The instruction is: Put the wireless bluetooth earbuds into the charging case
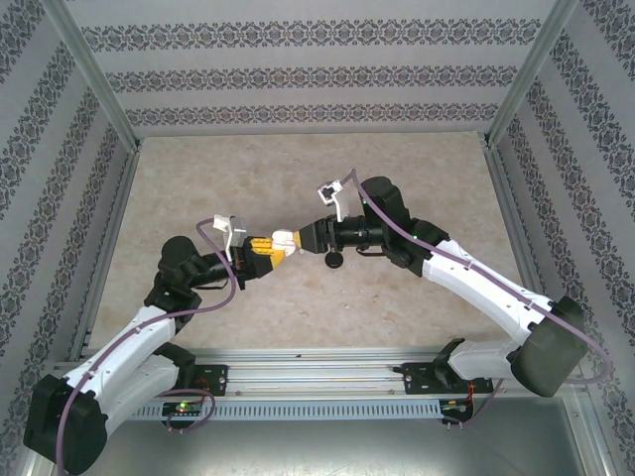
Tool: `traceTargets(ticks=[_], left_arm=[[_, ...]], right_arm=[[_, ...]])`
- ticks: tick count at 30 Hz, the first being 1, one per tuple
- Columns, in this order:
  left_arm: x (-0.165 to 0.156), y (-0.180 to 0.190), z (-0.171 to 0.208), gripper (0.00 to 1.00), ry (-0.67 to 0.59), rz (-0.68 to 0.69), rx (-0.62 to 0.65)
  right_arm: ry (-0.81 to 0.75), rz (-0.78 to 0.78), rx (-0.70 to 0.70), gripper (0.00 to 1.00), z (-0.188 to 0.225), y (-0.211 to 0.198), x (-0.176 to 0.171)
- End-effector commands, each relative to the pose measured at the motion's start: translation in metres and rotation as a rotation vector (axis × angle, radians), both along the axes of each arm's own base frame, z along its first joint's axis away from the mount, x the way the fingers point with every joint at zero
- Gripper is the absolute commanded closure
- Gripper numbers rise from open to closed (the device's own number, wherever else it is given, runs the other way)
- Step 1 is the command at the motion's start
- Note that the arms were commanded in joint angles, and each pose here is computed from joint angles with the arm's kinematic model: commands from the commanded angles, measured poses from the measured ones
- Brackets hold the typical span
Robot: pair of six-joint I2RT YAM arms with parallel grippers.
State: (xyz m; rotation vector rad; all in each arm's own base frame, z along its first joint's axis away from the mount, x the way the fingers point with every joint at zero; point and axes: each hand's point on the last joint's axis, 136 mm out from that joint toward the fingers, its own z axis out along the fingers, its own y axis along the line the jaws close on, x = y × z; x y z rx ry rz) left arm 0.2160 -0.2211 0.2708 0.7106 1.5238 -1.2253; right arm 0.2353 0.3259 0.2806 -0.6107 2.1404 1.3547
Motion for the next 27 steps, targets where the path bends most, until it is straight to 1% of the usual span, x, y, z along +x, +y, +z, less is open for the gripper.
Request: traceTargets(ticks=[1,3,7,9,13,16,19,23,25,27], left_arm=[[-0.001,0.0,0.004,1.0,-0.097,0.012,0.004],[-0.001,0.001,-0.002,1.0,-0.094,0.027,0.024],[0.0,0.004,-0.014,1.0,-0.092,0.054,0.078],[0.001,0.006,-0.019,1.0,-0.09,0.07,0.099],[0.001,0.01,-0.033,1.0,-0.077,0.091,0.135],[0.003,0.011,-0.04,1.0,-0.064,0.1,0.15],[0.004,0.011,-0.044,1.0,-0.059,0.106,0.159],[0.007,0.011,-0.045,1.0,-0.056,0.111,0.173],[0.007,0.011,-0.046,1.0,-0.055,0.11,0.18],[0.008,0.011,-0.049,1.0,-0.054,0.109,0.191]], right_arm=[[0.012,-0.09,-0.011,0.48,0.006,-0.015,0.007],[0.04,-0.166,-0.038,0.47,0.001,-0.023,0.016],[0.112,-0.294,-0.139,0.46,-0.018,-0.04,0.035],[0.159,-0.348,-0.198,0.46,-0.032,-0.047,0.045],[0.277,-0.438,-0.357,0.48,-0.075,-0.058,0.068],[0.319,-0.422,-0.482,0.5,-0.104,-0.053,0.083],[0.346,-0.414,-0.558,0.53,-0.128,-0.045,0.103],[0.353,-0.423,-0.633,0.59,-0.156,-0.038,0.128],[0.376,-0.414,-0.651,0.63,-0.169,-0.033,0.132],[0.382,-0.38,-0.677,0.64,-0.178,-0.025,0.134]])
